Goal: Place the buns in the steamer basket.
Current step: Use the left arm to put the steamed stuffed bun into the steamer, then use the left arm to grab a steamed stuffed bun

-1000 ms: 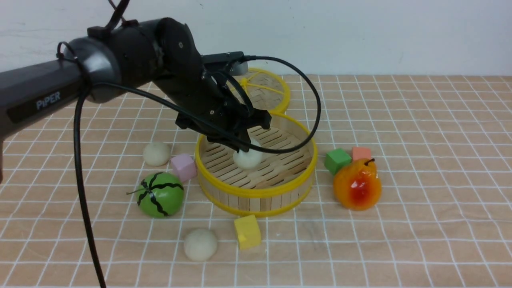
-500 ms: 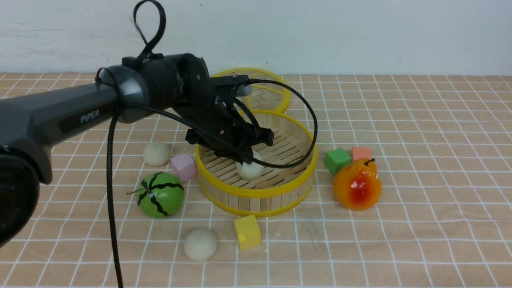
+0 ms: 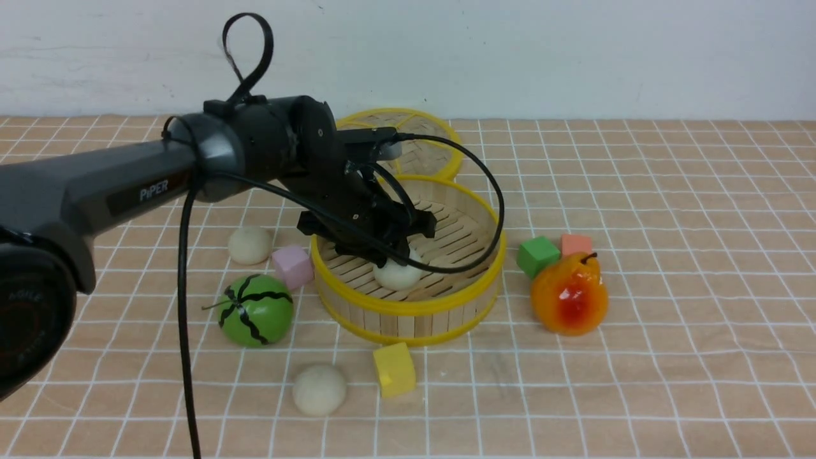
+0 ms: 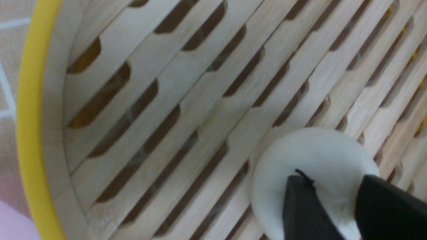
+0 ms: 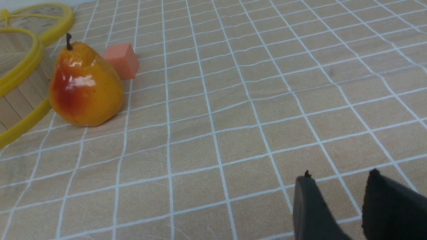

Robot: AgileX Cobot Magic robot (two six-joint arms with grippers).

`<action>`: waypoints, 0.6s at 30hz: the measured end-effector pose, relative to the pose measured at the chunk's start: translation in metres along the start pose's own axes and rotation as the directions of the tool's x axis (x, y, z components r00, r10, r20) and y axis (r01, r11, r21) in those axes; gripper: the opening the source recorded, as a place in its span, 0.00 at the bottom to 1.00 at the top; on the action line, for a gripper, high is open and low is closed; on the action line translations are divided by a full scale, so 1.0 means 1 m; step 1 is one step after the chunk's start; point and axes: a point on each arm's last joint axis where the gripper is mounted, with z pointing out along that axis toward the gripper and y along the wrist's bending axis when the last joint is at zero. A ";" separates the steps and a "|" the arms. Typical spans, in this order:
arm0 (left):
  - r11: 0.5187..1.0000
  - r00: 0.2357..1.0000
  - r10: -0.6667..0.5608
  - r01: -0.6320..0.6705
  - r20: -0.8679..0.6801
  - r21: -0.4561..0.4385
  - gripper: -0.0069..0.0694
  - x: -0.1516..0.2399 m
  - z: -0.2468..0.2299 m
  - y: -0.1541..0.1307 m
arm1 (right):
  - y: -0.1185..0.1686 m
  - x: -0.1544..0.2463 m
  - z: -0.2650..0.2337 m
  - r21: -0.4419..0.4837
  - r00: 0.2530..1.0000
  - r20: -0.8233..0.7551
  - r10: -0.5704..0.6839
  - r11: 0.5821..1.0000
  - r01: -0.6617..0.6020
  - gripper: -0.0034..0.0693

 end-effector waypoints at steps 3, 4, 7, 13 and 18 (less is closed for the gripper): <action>1.000 1.000 0.000 0.000 -0.011 0.000 0.48 0.001 0.000 0.000 | 0.000 0.000 0.000 0.000 1.000 0.000 0.000 1.000 0.000 0.38; 1.000 1.000 0.000 0.000 -0.017 0.000 0.49 0.001 -0.001 0.000 | 0.000 0.000 0.000 0.000 1.000 0.000 0.000 1.000 0.000 0.38; 1.000 1.000 0.005 -0.005 -0.030 0.000 0.50 0.002 -0.007 -0.001 | 0.000 0.000 0.000 0.000 1.000 0.000 0.000 1.000 0.000 0.38; 1.000 1.000 0.017 -0.018 -0.020 -0.009 0.50 -0.004 -0.038 0.000 | 0.000 0.000 0.000 0.000 1.000 0.000 0.000 1.000 0.000 0.38; 0.998 0.999 -0.050 0.050 -0.009 -0.028 0.50 -0.011 -0.076 0.018 | 0.000 0.000 0.000 0.000 1.000 0.000 0.000 1.000 0.000 0.38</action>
